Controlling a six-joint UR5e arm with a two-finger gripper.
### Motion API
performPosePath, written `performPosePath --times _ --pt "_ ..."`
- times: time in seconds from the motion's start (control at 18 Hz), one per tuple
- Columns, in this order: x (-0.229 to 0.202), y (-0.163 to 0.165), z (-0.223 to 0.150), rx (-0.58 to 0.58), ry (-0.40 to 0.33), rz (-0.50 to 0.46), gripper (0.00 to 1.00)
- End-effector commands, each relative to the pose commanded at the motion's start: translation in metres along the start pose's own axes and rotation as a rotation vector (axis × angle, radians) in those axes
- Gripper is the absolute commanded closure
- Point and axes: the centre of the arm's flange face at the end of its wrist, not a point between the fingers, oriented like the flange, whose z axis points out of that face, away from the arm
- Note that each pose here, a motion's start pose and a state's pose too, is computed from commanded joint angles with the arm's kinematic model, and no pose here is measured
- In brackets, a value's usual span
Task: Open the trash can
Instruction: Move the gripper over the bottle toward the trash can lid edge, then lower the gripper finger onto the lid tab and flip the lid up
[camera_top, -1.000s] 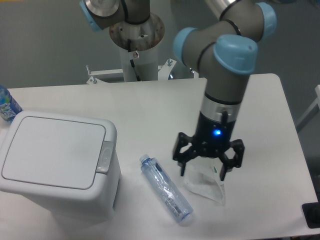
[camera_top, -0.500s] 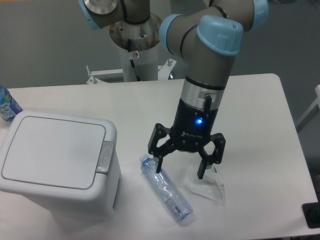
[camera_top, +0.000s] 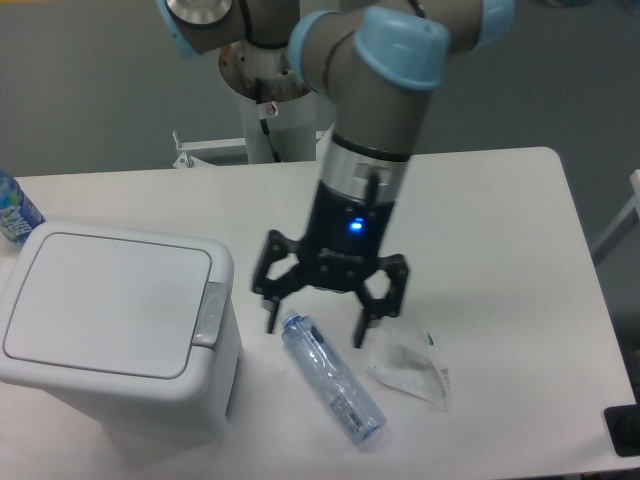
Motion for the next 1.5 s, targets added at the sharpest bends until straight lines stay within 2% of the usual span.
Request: performPosePath --times 0.5,1.5 --pt "0.002 0.002 0.006 -0.01 -0.013 0.008 0.0" --pt "0.008 0.01 0.025 -0.041 0.007 0.012 0.0"
